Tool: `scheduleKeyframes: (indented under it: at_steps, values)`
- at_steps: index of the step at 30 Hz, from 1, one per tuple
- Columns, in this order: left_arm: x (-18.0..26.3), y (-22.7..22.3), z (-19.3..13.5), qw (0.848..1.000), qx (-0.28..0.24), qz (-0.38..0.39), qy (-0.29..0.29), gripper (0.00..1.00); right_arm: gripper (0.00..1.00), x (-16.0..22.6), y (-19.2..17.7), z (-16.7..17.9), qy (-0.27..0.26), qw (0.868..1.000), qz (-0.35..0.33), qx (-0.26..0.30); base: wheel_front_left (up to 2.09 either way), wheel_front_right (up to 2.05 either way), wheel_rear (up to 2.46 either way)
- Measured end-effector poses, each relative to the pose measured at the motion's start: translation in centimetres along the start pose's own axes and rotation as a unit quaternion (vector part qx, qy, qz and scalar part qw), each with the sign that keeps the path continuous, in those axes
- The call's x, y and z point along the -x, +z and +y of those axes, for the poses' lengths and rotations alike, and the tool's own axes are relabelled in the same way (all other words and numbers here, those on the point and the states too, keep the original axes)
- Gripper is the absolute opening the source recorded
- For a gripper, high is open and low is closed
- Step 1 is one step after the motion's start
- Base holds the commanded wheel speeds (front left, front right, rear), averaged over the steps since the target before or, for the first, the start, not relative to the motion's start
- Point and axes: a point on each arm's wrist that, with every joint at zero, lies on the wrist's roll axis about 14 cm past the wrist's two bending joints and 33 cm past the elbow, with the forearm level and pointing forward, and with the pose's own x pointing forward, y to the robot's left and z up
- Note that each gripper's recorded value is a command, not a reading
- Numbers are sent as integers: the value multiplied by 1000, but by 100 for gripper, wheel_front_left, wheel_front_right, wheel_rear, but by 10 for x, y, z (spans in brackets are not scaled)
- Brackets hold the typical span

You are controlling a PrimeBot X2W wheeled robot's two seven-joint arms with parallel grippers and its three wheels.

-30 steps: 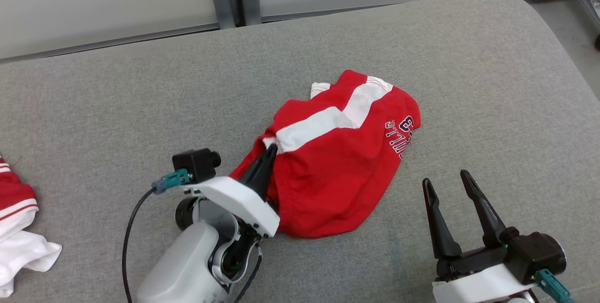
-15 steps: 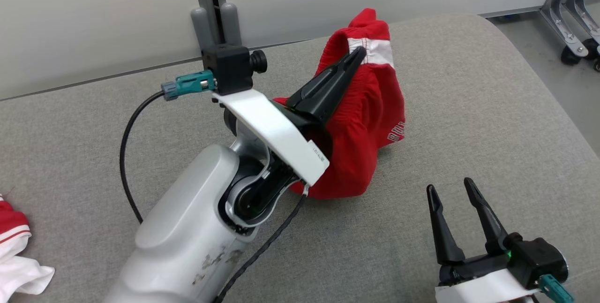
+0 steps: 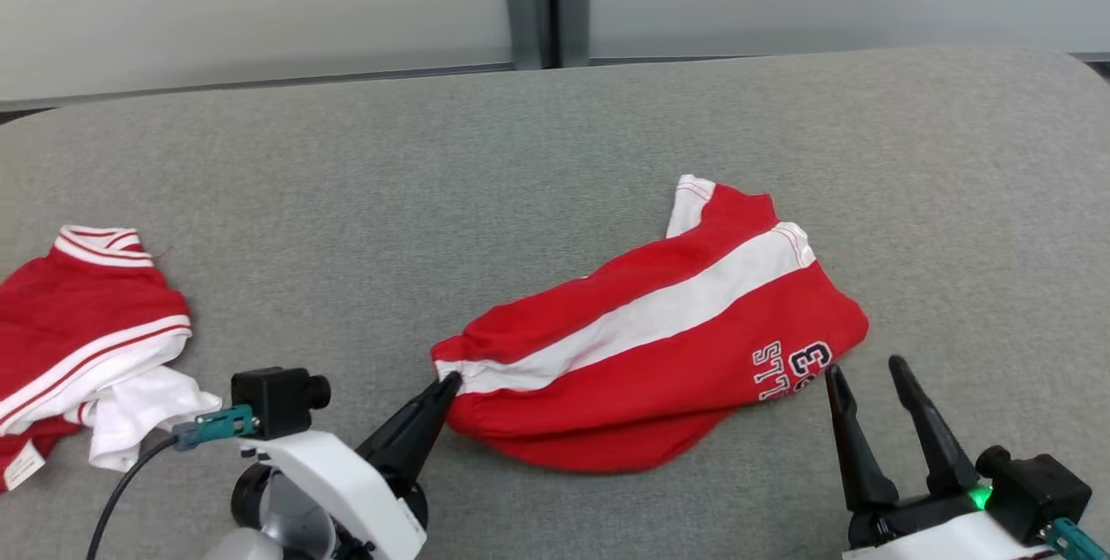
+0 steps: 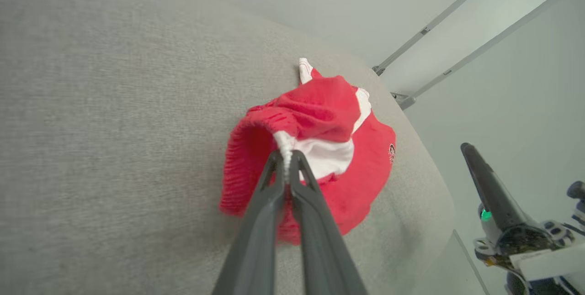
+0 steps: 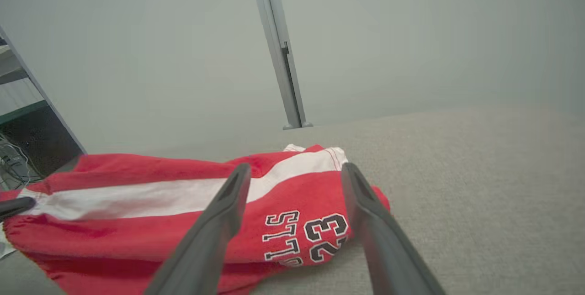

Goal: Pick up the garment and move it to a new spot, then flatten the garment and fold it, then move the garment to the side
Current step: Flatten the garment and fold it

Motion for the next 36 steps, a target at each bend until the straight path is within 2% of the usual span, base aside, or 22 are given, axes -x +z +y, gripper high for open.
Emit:
scheduleKeyframes:
  at_steps: [4,10,11,16,21,29,31,32,33,36]
  values:
    - [23,-3,41,998,2,-10,67,0,100,-3,-36,8,52,996,71,-18,0,0,0]
    - [41,-7,72,993,9,-17,119,0,100,-34,-47,4,124,983,133,15,0,0,0]
    - [43,-10,77,992,13,-16,127,0,100,-52,-43,5,142,978,149,22,0,0,0]
    - [40,-15,82,991,20,-13,131,0,100,-88,-39,21,181,961,210,14,0,0,0]
    - [37,-15,84,991,25,-16,132,0,100,-112,-48,24,193,940,280,15,0,0,0]
    - [38,-18,89,989,38,-23,142,0,100,-118,-79,20,205,908,363,47,0,0,0]
    - [40,-18,91,988,39,-24,146,0,41,-118,-82,22,209,905,368,48,0,0,0]
    - [40,-19,91,988,39,-24,148,0,31,-119,-82,23,212,905,366,46,0,0,0]
    - [40,-19,92,988,40,-25,149,0,0,-119,-82,25,215,905,364,47,0,0,0]
    - [39,-18,92,988,38,-26,148,0,0,-118,-80,26,219,907,357,44,0,0,0]
